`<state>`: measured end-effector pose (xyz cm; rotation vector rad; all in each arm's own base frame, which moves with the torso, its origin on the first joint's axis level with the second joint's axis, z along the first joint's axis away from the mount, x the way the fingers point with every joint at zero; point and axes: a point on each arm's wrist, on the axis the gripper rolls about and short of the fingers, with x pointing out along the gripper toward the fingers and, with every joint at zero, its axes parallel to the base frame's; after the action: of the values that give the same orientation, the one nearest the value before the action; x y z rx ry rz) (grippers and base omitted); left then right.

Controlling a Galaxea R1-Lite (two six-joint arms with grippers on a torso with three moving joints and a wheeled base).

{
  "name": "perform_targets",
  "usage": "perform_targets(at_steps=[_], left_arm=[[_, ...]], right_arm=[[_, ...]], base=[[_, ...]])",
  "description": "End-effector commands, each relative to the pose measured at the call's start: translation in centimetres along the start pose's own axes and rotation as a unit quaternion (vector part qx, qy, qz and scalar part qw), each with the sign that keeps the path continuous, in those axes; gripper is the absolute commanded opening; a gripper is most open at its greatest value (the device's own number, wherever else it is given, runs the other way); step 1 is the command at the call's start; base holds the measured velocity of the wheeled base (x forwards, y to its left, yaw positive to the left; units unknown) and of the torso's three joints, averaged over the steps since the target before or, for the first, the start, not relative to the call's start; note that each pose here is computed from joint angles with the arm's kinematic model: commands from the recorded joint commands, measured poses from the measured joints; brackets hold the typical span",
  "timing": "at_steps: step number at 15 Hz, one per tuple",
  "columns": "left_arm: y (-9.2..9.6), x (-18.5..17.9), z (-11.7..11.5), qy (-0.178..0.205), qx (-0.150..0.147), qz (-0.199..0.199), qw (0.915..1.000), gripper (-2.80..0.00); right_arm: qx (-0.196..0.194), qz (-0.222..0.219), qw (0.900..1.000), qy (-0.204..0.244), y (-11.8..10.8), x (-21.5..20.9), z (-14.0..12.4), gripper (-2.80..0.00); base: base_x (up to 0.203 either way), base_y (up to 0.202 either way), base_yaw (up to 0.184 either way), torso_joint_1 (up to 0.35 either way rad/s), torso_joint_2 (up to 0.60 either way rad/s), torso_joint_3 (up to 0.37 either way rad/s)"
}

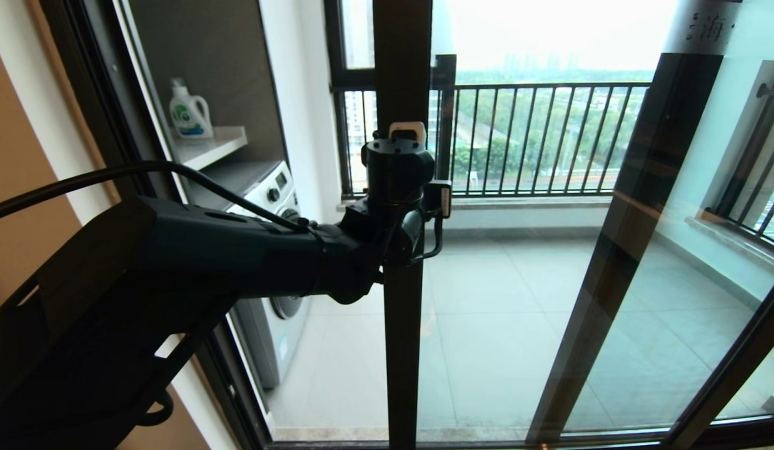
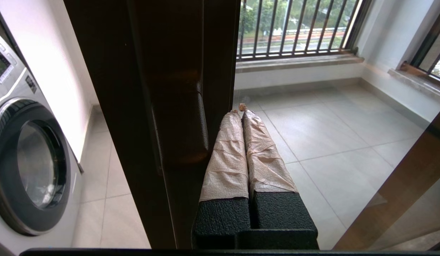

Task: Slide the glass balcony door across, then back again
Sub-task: Close the slid door

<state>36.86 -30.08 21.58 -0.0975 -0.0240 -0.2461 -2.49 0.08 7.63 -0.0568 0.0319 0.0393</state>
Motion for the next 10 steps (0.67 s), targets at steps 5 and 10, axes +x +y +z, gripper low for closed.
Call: perform_targets(at_steps=[5, 10], left_arm=[[1.2, 0.2, 0.7, -0.009, -0.004, 0.017, 0.9998, -2.8], [1.8, 0.0, 0.7, -0.004, -0.003, 0.022, 0.9997, -2.8]], right_arm=[[0.0, 0.001, 1.0, 0.0, 0.0, 0.0, 0.0, -2.8], [0.0, 0.0, 1.0, 0.001, 0.0, 0.0, 0.0, -2.8]], base=[[0.0, 0.0, 0.0, 0.0, 0.0, 0.0], [0.0, 0.0, 0.0, 0.0, 0.0, 0.0]])
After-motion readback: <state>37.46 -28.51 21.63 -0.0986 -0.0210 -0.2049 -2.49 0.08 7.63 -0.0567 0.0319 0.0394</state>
